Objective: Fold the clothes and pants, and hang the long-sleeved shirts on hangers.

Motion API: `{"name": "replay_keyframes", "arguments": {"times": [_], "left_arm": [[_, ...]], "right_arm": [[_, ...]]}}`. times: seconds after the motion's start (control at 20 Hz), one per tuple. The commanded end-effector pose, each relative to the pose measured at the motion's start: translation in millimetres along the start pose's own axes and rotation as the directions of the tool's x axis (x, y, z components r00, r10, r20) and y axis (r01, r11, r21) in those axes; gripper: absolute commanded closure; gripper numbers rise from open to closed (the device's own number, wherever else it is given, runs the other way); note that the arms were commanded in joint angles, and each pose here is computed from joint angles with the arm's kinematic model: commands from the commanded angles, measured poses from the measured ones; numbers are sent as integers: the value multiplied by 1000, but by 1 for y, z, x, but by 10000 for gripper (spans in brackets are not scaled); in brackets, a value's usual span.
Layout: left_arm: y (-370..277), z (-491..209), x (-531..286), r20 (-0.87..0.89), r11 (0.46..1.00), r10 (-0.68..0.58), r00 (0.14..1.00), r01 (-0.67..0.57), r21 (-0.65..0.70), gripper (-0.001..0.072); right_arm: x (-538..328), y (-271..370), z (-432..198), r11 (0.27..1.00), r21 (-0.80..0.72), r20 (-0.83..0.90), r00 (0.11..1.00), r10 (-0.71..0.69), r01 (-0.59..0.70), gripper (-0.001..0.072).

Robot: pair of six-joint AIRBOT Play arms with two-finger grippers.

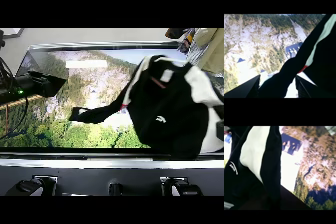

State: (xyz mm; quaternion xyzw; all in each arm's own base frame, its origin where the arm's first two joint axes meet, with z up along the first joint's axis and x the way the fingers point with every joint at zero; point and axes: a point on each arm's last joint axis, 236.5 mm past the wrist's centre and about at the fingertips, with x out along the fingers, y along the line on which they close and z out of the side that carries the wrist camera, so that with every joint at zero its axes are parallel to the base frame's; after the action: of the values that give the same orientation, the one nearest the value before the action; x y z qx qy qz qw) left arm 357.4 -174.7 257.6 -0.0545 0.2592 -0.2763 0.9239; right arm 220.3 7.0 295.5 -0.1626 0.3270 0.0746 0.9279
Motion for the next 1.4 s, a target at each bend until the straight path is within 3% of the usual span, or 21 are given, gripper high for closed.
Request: {"name": "replay_keyframes", "arguments": {"times": [0.0,0.1,0.2,0.35,0.6,0.7,0.95,1.15,1.35], "left_arm": [[1,1,0,5,999,3,1000,-3,-35,191],[1,1,0,5,999,2,1000,-2,-35,192],[0,1,0,4,999,1,1000,-1,-35,192],[-1,1,0,4,999,-1,1000,2,-37,192],[0,0,1,2,999,-1,1000,1,-37,192],[0,-1,2,-2,999,-1,1000,1,-39,192],[3,-5,8,-16,999,0,1000,-1,-44,192],[4,-6,10,-22,999,1,1000,-2,-46,192],[4,-6,10,-23,999,1,1000,-2,-46,192]], "right_arm": [[-27,-50,-7,955,189,28,971,-238,228,668],[-49,-98,-7,858,304,39,894,-446,415,668],[-72,-133,3,747,423,82,800,-595,512,669],[-90,-164,16,623,550,110,691,-714,556,669],[-109,-221,10,334,597,-25,433,-901,729,669],[-114,-235,22,255,606,-37,348,-937,753,669],[-94,-263,70,190,551,-27,245,-969,812,669],[-69,-277,107,181,513,11,205,-979,839,669],[-68,-306,111,130,615,-1,166,-986,778,669]]}}
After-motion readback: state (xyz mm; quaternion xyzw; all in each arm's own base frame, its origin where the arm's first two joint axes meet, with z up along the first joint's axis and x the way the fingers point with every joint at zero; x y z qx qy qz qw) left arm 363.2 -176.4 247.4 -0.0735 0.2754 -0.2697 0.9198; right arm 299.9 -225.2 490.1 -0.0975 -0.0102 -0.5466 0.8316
